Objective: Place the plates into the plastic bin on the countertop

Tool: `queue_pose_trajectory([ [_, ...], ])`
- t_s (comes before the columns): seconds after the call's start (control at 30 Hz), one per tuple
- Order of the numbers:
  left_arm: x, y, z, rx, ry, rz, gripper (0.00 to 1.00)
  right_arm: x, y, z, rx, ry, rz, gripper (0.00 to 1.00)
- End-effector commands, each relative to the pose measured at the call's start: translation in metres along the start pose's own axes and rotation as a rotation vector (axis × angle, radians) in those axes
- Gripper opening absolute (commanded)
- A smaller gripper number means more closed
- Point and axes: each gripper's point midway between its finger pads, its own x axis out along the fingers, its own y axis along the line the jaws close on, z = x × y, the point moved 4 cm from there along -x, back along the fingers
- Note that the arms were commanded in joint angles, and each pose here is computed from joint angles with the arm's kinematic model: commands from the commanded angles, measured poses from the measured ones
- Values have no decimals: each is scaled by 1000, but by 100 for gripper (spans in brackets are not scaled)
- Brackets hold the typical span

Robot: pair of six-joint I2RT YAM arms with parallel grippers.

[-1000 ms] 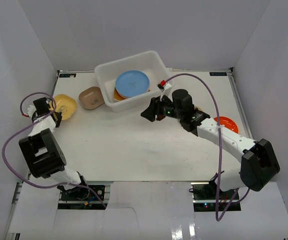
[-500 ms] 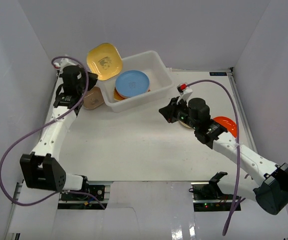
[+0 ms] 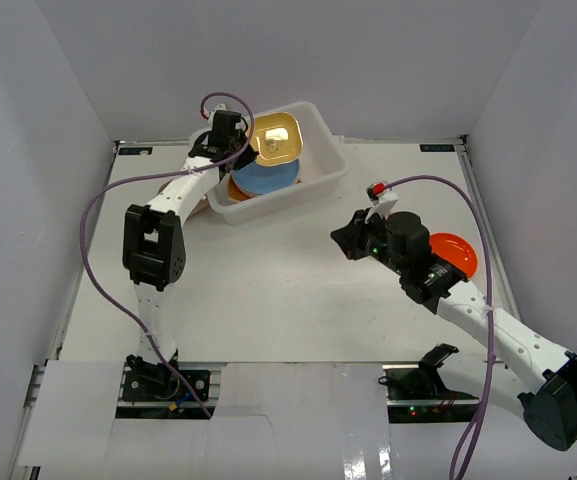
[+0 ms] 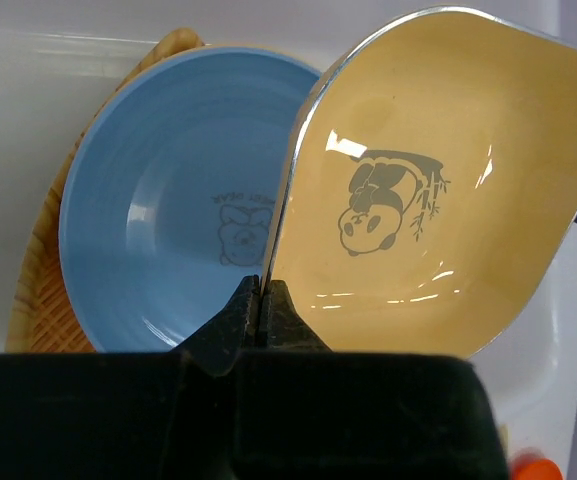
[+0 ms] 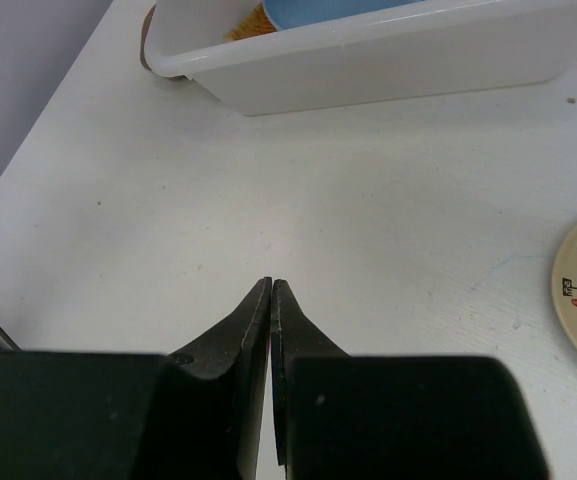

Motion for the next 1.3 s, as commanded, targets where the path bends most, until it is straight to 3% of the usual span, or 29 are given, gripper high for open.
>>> queue_pose_trajectory([
  [0.0, -12, -14, 28, 8, -56, -9, 0, -6, -3, 5, -8, -36, -19, 8],
  [0.1, -4, -7, 22, 14, -41, 20, 1, -5, -5, 3, -14, -33, -32, 8],
  [0.2, 0, -2, 16, 31, -22, 34, 15, -4, -6, 5, -17, -35, -37, 9],
  [0.33, -4, -5, 14, 46, -2, 10, 44, -5, -7, 8, -20, -48, -52, 11],
  [0.37, -6, -8, 15, 50, -1, -3, 59, -6, -7, 10, -20, -55, -54, 11],
  [0.47, -21, -28, 29, 63, -6, -89, 83, -8, -8, 12, -20, -64, -60, 11],
  [0.57, -51, -49, 55, 87, -64, -153, 85, -8, -8, 12, -19, -62, -60, 12],
  [0.63, -67, -39, 62, 112, -108, -110, 80, -9, -5, 14, -22, -62, -43, 12],
  [0.67, -94, -40, 77, 112, -171, -105, 78, -10, -3, 16, -20, -66, -37, 12],
  [0.73, -111, -12, 92, 91, -249, -28, 70, -10, -1, 16, -22, -64, -23, 13],
  [0.8, -133, 42, 90, 40, -283, 76, 67, -9, 2, 17, -28, -62, -5, 13],
  [0.87, -131, 98, 66, -52, -235, 139, 63, -6, 3, 14, -28, -45, 11, 14],
  [0.9, -142, 132, 78, -116, -258, 174, 62, -5, 4, 13, -33, -39, 18, 15],
  [1.0, -132, 191, 55, -177, -172, 252, 62, -1, 11, 6, -37, -2, 71, 20],
  [1.1, -110, 221, 35, -188, -63, 306, 63, 0, 13, 5, -39, 5, 87, 26],
  [1.27, -78, 246, 19, -196, 12, 357, 63, -2, 13, 3, -52, 17, 88, 27],
])
